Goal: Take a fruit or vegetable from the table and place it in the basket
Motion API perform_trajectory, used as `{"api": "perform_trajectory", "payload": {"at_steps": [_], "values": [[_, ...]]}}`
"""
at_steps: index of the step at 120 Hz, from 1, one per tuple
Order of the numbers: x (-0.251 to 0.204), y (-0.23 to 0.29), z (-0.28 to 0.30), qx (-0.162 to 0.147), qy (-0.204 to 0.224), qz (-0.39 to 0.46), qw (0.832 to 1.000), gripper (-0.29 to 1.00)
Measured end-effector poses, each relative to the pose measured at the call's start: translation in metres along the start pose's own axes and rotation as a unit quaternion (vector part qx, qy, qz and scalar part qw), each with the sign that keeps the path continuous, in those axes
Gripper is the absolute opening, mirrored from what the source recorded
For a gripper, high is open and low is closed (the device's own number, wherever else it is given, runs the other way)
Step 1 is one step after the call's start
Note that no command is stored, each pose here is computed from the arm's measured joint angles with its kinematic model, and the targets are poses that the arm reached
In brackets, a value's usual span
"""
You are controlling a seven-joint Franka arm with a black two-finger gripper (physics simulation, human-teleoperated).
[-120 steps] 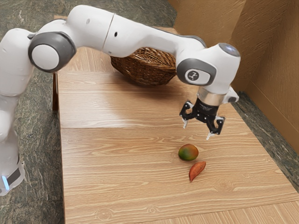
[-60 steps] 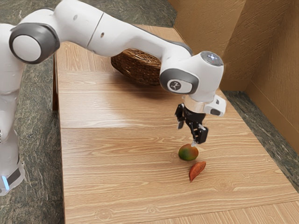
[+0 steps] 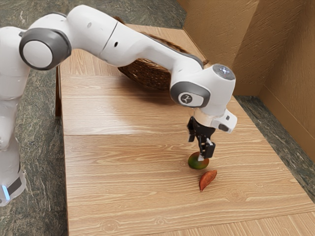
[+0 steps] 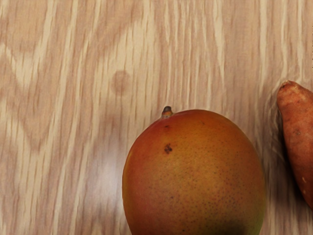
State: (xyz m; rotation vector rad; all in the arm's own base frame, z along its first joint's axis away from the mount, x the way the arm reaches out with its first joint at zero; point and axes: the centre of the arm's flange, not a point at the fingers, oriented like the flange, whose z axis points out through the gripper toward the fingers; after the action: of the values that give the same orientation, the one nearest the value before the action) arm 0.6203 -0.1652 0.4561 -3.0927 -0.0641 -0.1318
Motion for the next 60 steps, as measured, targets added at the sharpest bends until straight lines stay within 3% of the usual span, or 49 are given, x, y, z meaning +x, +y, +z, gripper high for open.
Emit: {"api": "perform_trajectory", "payload": {"at_steps": [60], "values": [[0.016, 0.002, 0.035, -0.011, -0.002, 0.043, 0.999, 0.65]]}}
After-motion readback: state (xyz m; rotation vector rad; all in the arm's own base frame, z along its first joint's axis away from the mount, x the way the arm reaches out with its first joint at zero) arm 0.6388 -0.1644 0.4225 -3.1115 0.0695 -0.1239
